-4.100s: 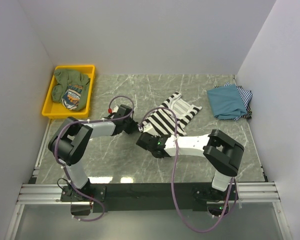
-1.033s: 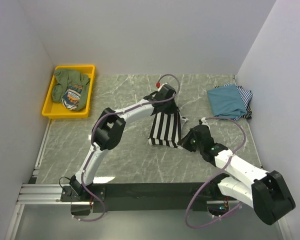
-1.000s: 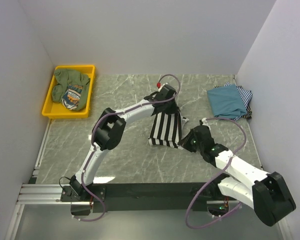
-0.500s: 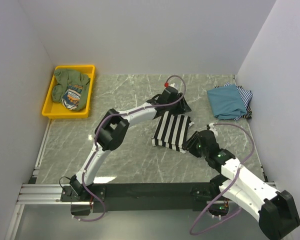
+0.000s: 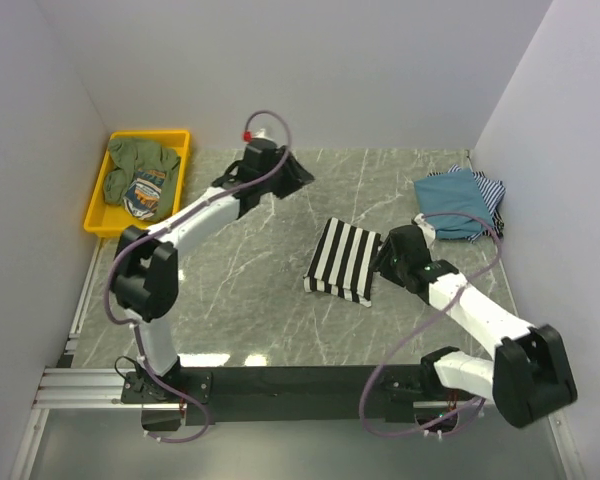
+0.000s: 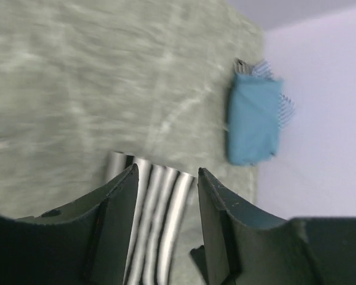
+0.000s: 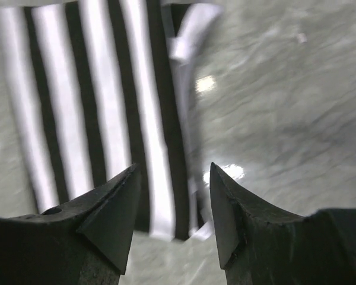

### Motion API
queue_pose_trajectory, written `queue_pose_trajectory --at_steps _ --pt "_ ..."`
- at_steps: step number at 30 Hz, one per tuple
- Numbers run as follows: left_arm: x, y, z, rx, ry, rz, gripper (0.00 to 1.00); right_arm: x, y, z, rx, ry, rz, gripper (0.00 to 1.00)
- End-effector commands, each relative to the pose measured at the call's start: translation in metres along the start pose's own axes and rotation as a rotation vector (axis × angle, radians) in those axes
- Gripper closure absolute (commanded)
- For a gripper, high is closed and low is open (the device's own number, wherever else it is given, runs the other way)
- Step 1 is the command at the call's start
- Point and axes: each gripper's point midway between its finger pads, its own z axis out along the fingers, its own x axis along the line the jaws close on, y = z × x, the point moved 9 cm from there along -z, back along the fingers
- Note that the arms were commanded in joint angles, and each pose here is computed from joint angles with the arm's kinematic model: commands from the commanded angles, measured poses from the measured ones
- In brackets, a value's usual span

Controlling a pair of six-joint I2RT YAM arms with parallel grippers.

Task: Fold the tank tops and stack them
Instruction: Fold the tank top, then neatly place the folded tank top to the corner

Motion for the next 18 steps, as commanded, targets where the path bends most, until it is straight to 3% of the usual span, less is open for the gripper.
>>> queue_pose_trajectory --at_steps 1,7,14,18 --pt "0.049 -0.007 -0.005 0.027 0.121 -0.002 0.50 0.006 0.017 0.015 -0.010 0.016 -0.059 0.44" --pt "0.072 -0.020 0.004 0.126 0.115 0.040 0.51 0.016 0.019 0.038 0.017 0.021 -0.080 0.50" --pt "0.098 -0.054 0.019 0.278 0.032 0.016 0.50 0.015 0.015 0.044 0.027 0.018 -0.063 0.50" --pt "0.108 -0.062 0.020 0.281 0.041 0.000 0.50 0.019 0.011 0.059 0.079 0.031 -0.065 0.50"
